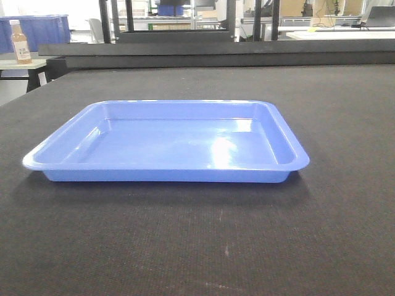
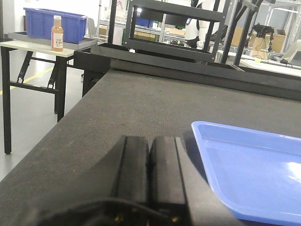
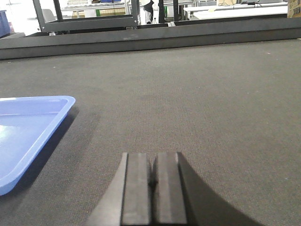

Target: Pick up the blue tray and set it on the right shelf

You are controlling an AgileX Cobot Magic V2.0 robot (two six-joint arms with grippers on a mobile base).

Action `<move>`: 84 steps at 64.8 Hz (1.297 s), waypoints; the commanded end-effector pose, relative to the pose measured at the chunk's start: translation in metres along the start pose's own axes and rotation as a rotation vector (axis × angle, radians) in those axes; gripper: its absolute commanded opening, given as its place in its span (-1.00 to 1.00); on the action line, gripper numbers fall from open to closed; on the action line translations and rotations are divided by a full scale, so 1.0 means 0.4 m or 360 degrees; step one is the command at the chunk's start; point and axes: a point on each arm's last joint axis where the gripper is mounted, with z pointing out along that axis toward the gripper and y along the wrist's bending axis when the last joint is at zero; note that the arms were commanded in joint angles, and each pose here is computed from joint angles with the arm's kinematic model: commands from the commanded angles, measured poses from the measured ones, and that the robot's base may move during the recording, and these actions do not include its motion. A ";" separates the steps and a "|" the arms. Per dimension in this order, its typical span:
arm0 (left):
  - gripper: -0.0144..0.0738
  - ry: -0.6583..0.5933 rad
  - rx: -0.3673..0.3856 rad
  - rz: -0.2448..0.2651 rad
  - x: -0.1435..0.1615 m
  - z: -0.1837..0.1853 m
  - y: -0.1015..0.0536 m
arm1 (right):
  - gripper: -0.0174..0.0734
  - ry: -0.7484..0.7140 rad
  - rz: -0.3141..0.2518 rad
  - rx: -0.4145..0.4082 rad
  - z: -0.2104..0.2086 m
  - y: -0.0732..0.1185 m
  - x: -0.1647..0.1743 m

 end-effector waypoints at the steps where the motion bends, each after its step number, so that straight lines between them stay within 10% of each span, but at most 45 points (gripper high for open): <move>1: -0.78 -0.0100 0.0015 -0.0001 0.004 -0.002 0.001 | -0.49 -0.0195 -0.0019 -0.0029 -0.008 0.007 -0.040; 51: -0.78 -0.0176 0.0020 -0.0007 -0.009 -0.003 0.000 | -0.49 -0.0294 -0.0004 -0.0052 -0.010 0.010 -0.055; 73: -0.76 -0.0114 0.0030 0.0152 -0.304 -0.008 -0.045 | -0.44 -0.0448 0.0013 -0.0048 -0.075 0.045 -0.331; 84: -0.36 0.0136 0.0014 0.0152 -0.382 0.050 -0.057 | 0.12 -0.0290 0.0013 -0.0024 -0.011 0.056 -0.407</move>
